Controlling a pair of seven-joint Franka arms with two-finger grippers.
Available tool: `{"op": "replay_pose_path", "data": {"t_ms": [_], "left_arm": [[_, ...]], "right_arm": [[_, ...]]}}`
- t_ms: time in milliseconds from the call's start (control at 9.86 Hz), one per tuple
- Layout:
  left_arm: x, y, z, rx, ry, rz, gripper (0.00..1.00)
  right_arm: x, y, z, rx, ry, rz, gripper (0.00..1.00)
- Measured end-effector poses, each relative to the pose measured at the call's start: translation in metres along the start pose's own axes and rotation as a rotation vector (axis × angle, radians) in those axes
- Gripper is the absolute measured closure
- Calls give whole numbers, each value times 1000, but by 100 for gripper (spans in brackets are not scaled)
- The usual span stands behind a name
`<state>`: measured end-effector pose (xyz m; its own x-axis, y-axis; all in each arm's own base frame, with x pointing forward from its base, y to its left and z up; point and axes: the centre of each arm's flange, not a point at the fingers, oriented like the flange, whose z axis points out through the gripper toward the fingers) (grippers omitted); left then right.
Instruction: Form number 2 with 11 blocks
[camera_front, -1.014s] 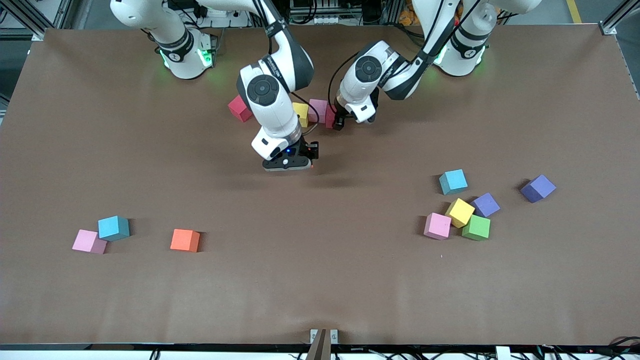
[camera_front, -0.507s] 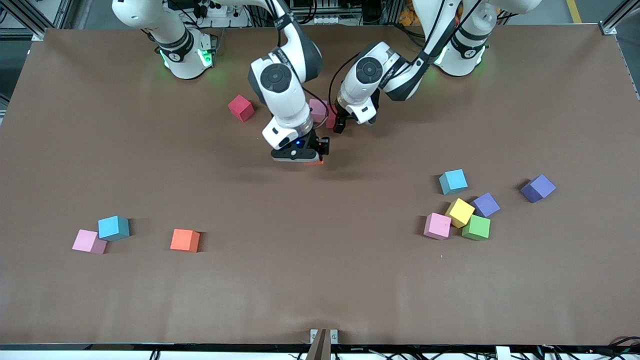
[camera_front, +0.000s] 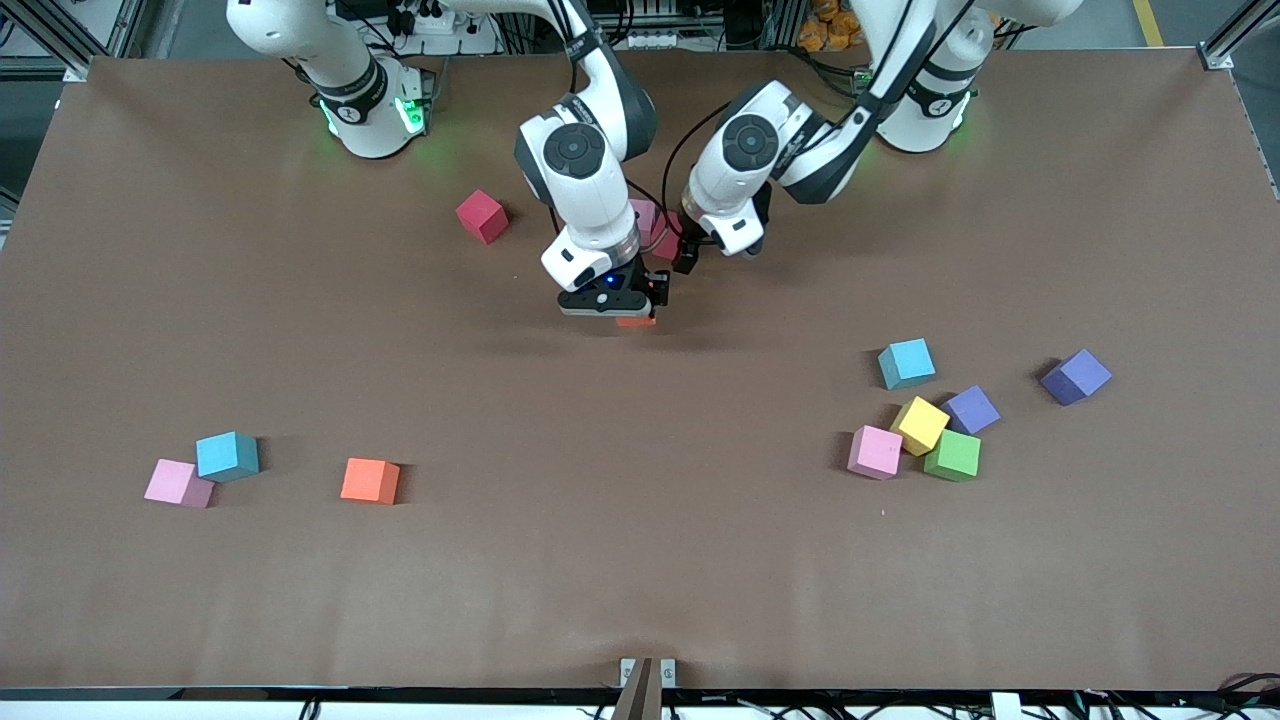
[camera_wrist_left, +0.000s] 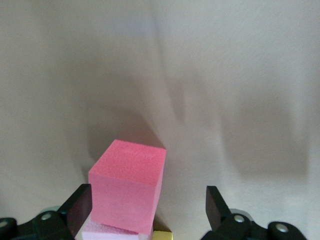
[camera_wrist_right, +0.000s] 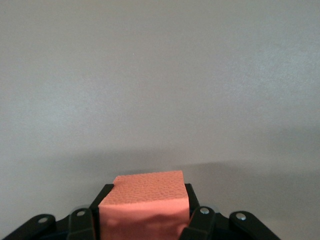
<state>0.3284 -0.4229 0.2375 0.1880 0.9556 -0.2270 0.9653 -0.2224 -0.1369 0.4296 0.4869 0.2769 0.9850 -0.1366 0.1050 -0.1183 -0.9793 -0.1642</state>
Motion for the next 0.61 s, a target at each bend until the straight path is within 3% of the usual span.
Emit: {"op": "replay_pose_path", "data": {"t_ms": [304, 609], "left_arm": [[25, 13, -46, 15, 21, 66, 0], [84, 37, -99, 22, 30, 225, 0]], "right_arm": [[-13, -7, 10, -7, 12, 9, 40], [-40, -20, 28, -17, 34, 36, 40]]}}
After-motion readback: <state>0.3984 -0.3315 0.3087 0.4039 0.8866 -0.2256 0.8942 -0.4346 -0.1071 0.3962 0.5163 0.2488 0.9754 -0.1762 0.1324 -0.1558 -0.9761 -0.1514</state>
